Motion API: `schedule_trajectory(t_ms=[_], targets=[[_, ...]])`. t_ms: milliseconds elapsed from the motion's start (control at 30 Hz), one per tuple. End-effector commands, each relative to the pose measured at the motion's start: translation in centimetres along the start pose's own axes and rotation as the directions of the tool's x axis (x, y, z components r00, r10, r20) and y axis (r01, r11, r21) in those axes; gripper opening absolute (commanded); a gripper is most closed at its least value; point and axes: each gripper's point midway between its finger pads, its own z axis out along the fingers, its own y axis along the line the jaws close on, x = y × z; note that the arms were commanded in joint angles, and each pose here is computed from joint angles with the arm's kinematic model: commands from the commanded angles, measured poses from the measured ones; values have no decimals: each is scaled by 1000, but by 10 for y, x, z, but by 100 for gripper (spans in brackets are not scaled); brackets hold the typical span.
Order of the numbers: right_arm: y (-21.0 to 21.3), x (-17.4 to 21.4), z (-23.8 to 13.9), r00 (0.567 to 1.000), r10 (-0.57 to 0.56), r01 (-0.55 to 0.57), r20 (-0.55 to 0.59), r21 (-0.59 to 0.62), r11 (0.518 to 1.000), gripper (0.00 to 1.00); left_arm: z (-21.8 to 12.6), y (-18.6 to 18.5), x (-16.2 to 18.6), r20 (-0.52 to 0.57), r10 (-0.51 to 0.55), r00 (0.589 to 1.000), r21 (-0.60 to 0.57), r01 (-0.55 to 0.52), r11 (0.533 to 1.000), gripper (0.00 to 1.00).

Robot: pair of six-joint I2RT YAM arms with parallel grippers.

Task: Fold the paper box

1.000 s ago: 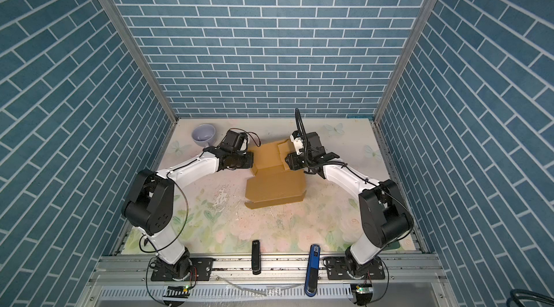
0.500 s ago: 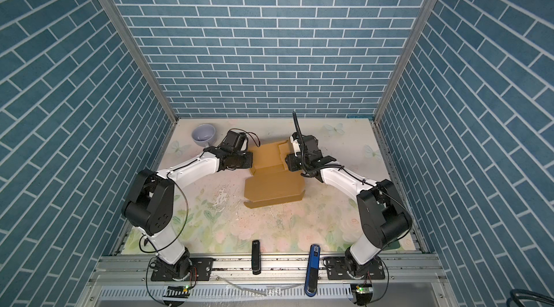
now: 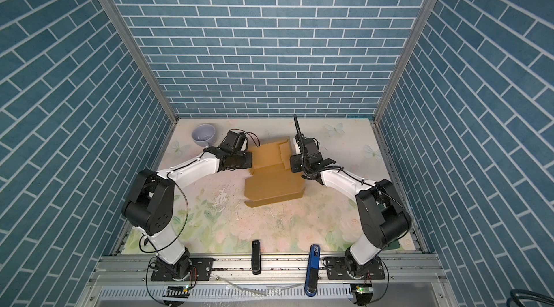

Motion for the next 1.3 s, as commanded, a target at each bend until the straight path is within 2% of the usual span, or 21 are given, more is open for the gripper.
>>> schedule_trajectory(t_ms=[0, 167, 600, 733, 867, 1100, 1267], targets=[[9, -8, -6, 998, -24, 28, 58, -55, 998, 46, -4, -9, 4, -14, 28, 1000, 34, -27, 999, 5], [20, -12, -6, 995, -64, 72, 73, -111, 991, 48, -3, -10, 6, -18, 31, 999, 40, -30, 999, 5], [20, -36, 8, 989, -112, 120, 96, -81, 990, 50, -6, -14, 6, -21, 46, 999, 62, -44, 997, 5], [11, -43, 11, 990, -96, 99, 107, -25, 995, 45, -6, -13, 7, -21, 44, 999, 54, -42, 998, 5], [-2, -40, 13, 993, -80, 76, 83, 49, 996, 34, -7, -12, 6, -14, 38, 999, 51, -37, 998, 5], [-5, -39, 13, 995, -66, 61, 80, 62, 996, 33, -5, -12, 6, -18, 33, 999, 54, -32, 998, 5], [8, -46, 14, 992, -72, 72, 100, 7, 997, 35, -6, -12, 6, -19, 31, 999, 49, -30, 998, 5]])
